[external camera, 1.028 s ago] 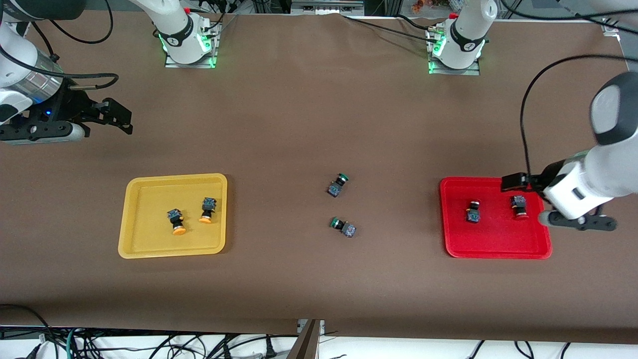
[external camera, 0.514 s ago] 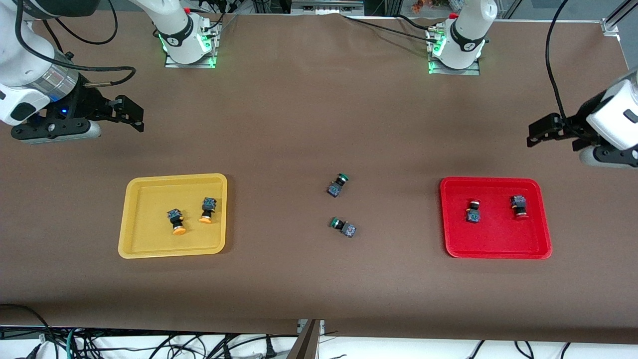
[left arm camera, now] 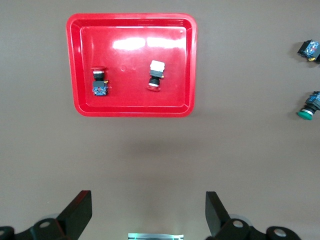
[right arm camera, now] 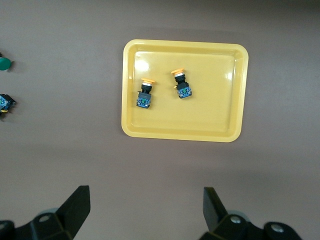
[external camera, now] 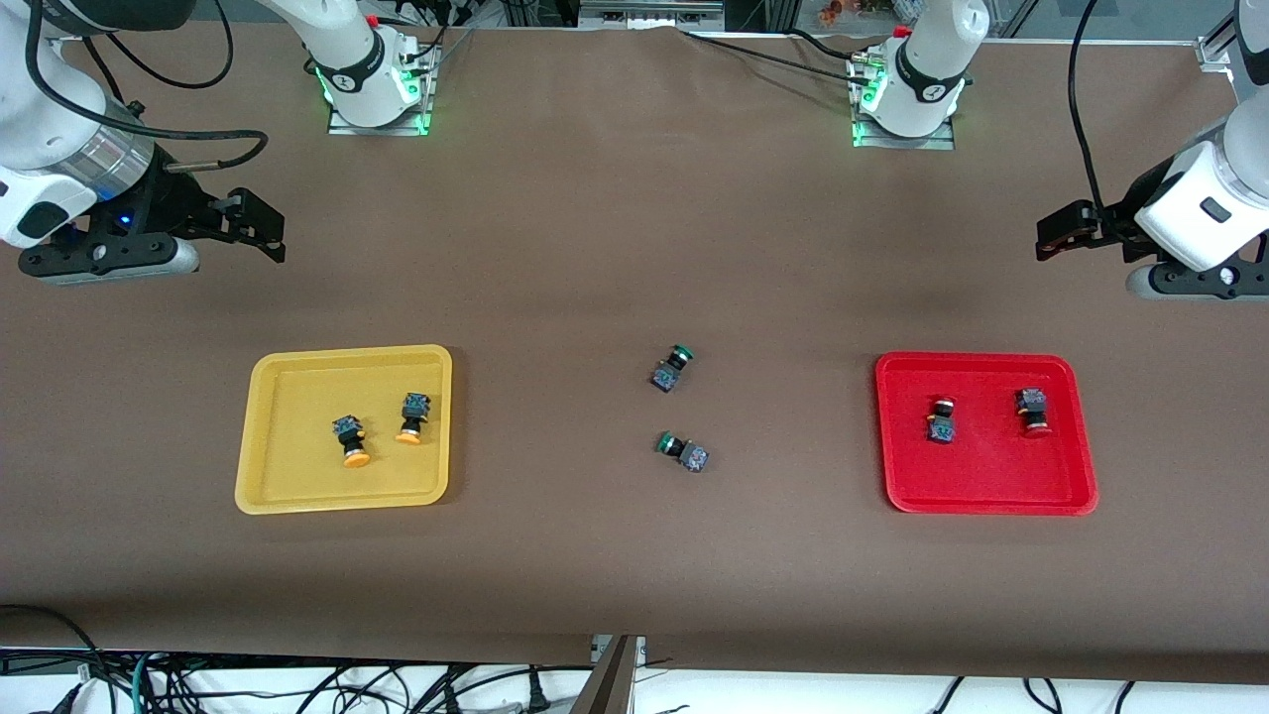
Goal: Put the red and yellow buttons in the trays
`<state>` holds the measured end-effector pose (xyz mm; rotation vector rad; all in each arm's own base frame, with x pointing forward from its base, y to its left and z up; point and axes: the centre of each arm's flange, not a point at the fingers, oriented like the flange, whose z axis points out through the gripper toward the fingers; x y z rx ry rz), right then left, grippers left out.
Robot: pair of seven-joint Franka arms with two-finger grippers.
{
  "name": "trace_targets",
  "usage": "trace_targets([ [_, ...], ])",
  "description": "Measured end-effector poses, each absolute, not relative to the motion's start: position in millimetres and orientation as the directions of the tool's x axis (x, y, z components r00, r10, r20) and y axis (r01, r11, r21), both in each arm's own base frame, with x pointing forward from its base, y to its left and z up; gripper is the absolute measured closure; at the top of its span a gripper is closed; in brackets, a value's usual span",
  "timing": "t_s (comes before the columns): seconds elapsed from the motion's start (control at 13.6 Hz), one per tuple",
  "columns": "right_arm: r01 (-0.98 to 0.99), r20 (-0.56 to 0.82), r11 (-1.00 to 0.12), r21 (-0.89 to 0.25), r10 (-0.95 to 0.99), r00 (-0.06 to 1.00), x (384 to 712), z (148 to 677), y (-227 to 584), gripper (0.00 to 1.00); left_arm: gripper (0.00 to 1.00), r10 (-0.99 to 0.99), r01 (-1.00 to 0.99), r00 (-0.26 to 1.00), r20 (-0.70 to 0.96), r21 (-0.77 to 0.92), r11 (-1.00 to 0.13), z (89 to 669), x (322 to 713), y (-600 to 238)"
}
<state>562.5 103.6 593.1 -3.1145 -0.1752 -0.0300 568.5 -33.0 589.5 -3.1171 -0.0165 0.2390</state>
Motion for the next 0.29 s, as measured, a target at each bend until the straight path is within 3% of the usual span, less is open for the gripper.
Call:
trace_targets([
  [0.29, 0.112, 0.020, -0.993, -0.021, 0.112, 0.993, 562.6, 593.1, 103.6, 0.00, 0.00, 0.012, 0.010, 0.989, -0.149, -0.012, -1.000, 586.1, 571.6, -33.4],
])
